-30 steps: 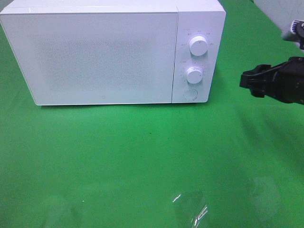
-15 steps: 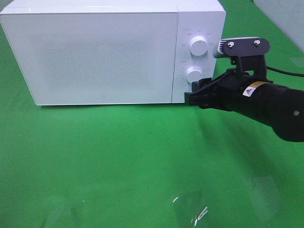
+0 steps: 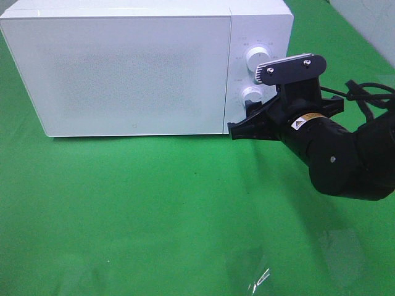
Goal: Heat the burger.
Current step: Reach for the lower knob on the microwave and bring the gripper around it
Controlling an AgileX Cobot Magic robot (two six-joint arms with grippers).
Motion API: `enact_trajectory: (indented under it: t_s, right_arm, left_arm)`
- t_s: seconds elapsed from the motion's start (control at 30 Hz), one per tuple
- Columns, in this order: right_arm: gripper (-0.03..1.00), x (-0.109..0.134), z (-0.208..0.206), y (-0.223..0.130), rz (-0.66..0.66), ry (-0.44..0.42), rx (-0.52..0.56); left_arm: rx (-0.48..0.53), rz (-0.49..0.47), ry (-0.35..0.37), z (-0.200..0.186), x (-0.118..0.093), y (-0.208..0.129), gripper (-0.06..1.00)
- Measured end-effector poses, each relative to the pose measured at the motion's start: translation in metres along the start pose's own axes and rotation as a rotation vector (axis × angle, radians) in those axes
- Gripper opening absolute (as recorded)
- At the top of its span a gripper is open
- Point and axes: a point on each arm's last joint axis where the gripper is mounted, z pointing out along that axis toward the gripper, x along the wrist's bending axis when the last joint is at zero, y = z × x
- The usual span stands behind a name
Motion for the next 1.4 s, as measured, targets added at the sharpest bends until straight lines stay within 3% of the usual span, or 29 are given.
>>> enact_trajectory:
  t_s: [0.47,1.17,1.4]
  right_arm:
    - [0.58,0.0,0.028,-0.005,0.073,-0.039,0.002]
    - [0.57,0.004,0.043,-0.005,0.051,0.038,0.019]
    - [0.46,0.003,0.044,-0.007,0.065,0.024,0.008]
  left_arm:
    - [0.0,0.0,0.0,0.0,0.0,0.0,0.0]
    - [0.0,0.0,0.0,0.0,0.0,0.0,0.0]
    - [0.0,0.0,0.0,0.0,0.0,0.0,0.0]
